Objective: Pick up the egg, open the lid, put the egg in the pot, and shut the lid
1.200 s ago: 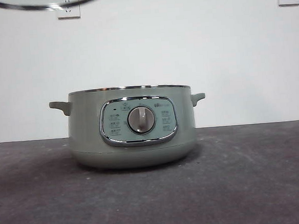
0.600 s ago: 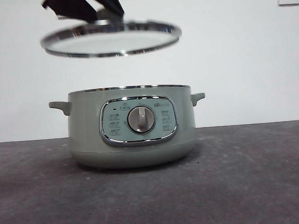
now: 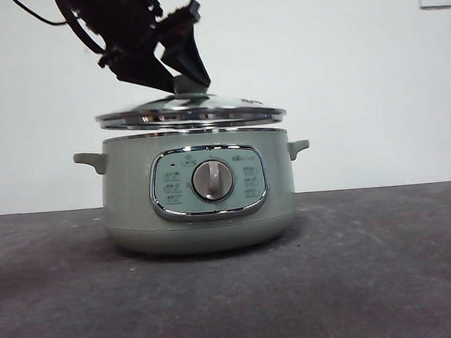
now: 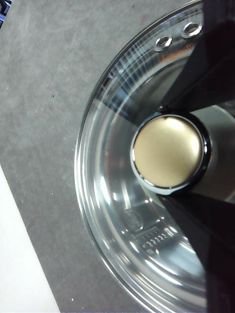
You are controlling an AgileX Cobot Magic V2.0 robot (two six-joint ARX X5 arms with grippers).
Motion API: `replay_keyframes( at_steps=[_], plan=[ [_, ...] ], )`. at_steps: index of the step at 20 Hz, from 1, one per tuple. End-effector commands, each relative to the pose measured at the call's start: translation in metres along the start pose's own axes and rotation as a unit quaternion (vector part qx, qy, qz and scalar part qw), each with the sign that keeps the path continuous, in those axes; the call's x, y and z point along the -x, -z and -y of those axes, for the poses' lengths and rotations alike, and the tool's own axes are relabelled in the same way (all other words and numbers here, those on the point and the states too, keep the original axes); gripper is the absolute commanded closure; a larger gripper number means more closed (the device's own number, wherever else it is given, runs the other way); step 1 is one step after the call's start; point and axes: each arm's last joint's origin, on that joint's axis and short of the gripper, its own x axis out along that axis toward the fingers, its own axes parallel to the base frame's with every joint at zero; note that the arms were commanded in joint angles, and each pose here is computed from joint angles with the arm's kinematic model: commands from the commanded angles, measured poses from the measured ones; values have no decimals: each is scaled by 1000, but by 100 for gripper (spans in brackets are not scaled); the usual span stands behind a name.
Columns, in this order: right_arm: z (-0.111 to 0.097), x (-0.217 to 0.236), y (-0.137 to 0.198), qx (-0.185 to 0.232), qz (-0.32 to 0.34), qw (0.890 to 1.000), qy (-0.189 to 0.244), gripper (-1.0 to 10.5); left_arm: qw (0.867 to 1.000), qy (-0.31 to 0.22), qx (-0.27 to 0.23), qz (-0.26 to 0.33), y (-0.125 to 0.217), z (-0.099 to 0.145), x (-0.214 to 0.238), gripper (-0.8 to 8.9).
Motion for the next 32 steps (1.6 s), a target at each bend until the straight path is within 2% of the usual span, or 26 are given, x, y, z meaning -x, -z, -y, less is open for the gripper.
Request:
replay_keyframes(
  at_steps=[1,11,20,22,23,26,32],
  plan=[
    [0,-1,1,-5,1,1000,2,603,999,0,-13,39,-9,0,-1,822],
    [0,-1,1,-6,0,1000,2,603,1000,-9,-10,18,0,-2,-17,822],
    [0,-1,1,-6,-1,1000,2,603,999,-5,-1,-32,10,-2,-17,810],
    [0,-1,1,-6,-1,1000,2,603,1000,-2,-1,-31,10,-2,-17,749],
    [0,-1,1,-6,-2,1000,2,603,1000,-2,-1,-30,10,-2,-17,650],
    [0,-1,2,-6,-2,1000,2,603,1000,-5,0,-29,10,-4,-16,501],
    [0,-1,2,-6,-2,1000,2,603,1000,-9,0,-11,3,-7,-14,493]
  ],
)
